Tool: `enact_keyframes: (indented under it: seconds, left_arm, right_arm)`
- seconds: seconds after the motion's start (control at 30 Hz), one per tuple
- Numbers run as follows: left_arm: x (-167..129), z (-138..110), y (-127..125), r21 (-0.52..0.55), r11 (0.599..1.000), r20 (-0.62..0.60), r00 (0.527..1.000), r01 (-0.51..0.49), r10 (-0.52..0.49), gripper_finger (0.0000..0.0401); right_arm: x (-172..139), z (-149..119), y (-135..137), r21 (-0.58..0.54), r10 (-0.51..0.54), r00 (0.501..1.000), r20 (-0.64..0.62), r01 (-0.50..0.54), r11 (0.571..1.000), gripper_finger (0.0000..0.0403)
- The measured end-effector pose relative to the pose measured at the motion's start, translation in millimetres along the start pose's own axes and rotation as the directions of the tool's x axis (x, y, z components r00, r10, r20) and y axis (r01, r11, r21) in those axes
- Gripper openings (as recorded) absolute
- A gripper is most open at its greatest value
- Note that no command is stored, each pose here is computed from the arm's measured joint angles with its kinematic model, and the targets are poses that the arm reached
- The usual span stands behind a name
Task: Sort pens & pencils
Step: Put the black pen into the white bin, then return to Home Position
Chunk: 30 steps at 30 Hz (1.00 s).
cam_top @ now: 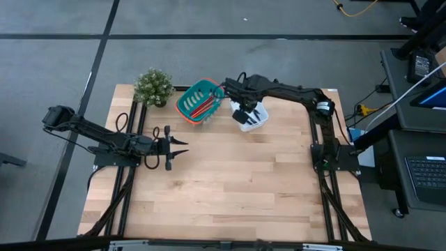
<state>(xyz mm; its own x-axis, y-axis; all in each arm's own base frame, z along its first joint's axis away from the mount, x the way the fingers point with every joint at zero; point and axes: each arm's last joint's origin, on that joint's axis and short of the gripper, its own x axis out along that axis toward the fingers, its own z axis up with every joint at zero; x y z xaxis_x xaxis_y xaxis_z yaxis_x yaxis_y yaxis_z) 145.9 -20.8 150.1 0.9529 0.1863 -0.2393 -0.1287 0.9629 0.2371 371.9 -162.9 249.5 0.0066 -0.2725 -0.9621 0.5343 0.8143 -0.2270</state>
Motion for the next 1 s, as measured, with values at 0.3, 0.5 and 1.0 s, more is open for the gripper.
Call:
enact_keyframes:
  seconds: [0.3,0.5,1.0]
  left_arm:
    - [0.0,0.0,0.0,-0.001,1.000,0.000,1.000,0.000,0.000,0.0110]
    - [0.0,0.0,0.0,-0.001,1.000,0.000,1.000,0.000,0.000,0.0110]
    - [0.0,0.1,0.0,-0.003,1.000,0.001,1.000,-0.001,0.001,0.0110]
  right_arm:
    - [42.1,-2.2,-7.3,-0.004,0.145,0.989,0.009,-0.145,0.989,0.0025]
    - [65.1,-9.9,-11.7,0.000,0.160,0.987,-0.011,-0.160,0.987,0.0025]
    - [70.1,-9.4,-11.5,0.004,0.158,0.987,0.013,-0.158,0.987,0.0147]
